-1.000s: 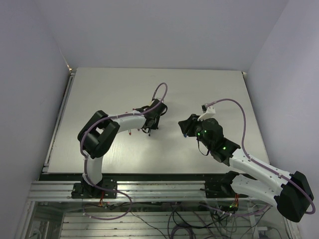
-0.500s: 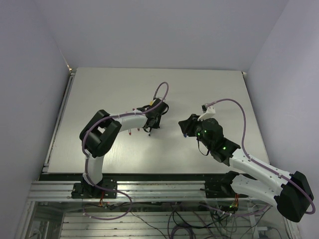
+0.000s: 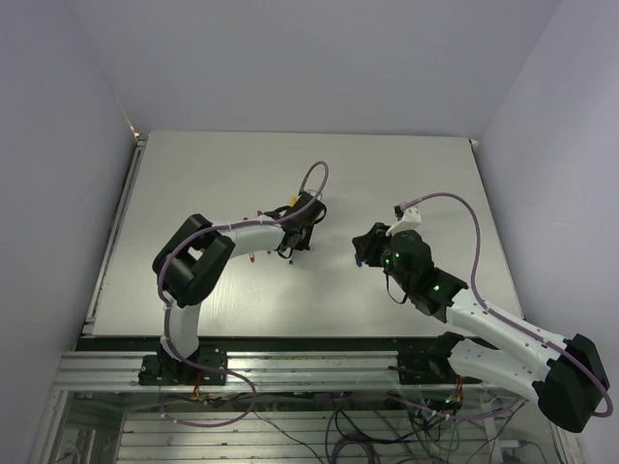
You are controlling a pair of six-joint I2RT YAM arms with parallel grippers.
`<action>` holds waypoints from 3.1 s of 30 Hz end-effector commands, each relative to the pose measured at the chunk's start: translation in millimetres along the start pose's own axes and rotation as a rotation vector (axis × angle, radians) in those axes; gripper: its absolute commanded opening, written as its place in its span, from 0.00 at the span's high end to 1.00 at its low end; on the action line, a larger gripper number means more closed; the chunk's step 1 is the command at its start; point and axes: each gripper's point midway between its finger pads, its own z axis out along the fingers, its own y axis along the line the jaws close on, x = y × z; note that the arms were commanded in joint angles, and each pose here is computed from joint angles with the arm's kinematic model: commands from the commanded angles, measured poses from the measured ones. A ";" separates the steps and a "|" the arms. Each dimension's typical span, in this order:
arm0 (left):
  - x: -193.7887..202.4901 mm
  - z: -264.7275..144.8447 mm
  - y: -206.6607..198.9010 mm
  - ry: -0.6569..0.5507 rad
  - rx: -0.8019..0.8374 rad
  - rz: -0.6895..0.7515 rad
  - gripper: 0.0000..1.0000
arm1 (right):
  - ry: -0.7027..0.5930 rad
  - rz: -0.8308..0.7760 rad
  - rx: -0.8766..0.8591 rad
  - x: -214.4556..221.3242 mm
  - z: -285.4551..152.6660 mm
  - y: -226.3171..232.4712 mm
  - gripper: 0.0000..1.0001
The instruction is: Insert the pens into the pen caps
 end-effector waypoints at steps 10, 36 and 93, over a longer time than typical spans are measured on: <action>39.7 -47.4 -39.4 0.084 0.275 0.023 0.93 | 0.176 -0.043 0.268 40.0 2.5 -49.6 0.68; 10.9 -157.6 -98.1 -0.244 0.796 -0.062 0.93 | 0.386 -0.140 0.259 75.5 65.2 -83.8 0.65; 11.6 -156.6 -93.7 -0.245 0.774 -0.106 0.93 | 0.693 -0.217 0.498 157.0 22.9 -134.7 0.75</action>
